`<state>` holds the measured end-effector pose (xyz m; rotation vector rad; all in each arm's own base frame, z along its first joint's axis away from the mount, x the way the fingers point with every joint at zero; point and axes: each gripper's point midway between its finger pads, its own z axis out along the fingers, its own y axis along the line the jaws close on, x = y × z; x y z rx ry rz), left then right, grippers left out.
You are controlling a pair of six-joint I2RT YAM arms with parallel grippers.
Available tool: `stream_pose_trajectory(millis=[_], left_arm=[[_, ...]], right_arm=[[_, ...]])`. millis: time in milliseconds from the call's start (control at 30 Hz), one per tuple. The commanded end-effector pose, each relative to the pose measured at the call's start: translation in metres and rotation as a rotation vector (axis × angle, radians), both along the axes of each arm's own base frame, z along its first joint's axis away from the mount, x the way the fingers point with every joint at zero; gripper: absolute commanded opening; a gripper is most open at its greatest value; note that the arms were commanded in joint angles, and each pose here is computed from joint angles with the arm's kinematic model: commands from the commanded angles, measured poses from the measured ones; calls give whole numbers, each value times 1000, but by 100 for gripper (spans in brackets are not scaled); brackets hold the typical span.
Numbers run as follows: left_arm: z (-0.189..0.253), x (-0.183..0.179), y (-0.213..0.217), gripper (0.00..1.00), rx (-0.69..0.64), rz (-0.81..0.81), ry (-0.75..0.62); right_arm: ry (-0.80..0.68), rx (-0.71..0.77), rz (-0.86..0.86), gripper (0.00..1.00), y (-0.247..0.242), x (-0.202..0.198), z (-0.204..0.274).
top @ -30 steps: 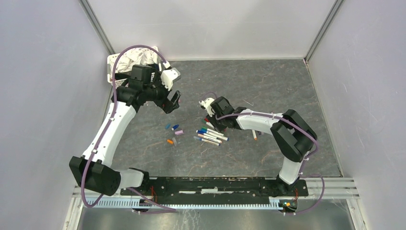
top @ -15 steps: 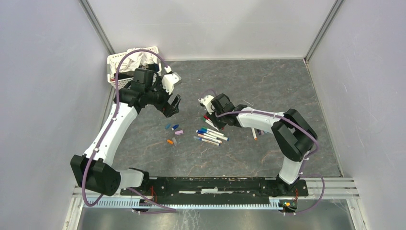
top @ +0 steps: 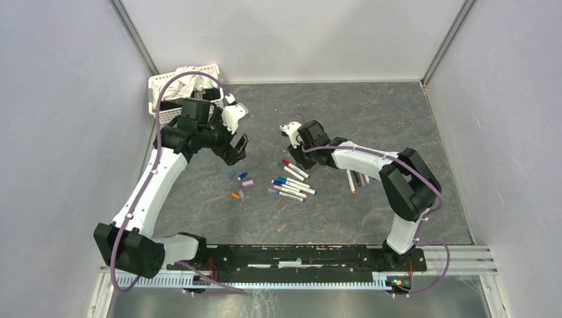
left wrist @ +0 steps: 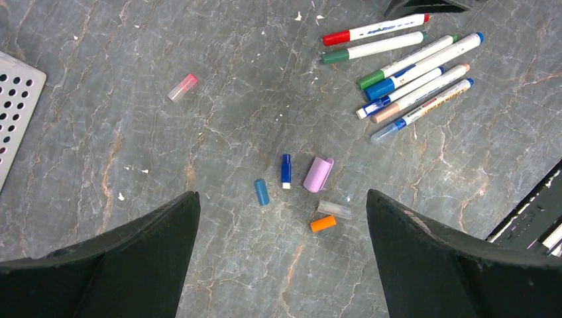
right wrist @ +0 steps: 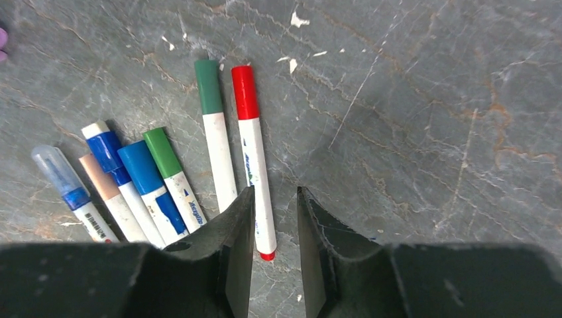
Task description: Open the pen caps
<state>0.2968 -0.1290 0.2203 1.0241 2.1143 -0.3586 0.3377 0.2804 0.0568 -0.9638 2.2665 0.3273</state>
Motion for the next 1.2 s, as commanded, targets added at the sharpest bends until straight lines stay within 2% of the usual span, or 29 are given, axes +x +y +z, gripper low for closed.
stream_pose_trajectory(millis=[0, 333, 900, 1000, 1167], left_arm=[[8, -7, 4, 100, 8, -4, -38], [9, -10, 2, 100, -4, -14, -33], [1, -21, -1, 100, -13, -49, 10], [1, -26, -6, 100, -36, -77, 15], [-4, -28, -8, 100, -41, -103, 23]], right_arm=[[19, -15, -23, 33, 2, 3, -14], [67, -43, -20, 32, -6, -12, -37], [17, -73, -42, 34, -23, -22, -46], [5, -55, -49, 29, -25, -25, -45], [-22, -27, -45, 10, -22, -23, -31]])
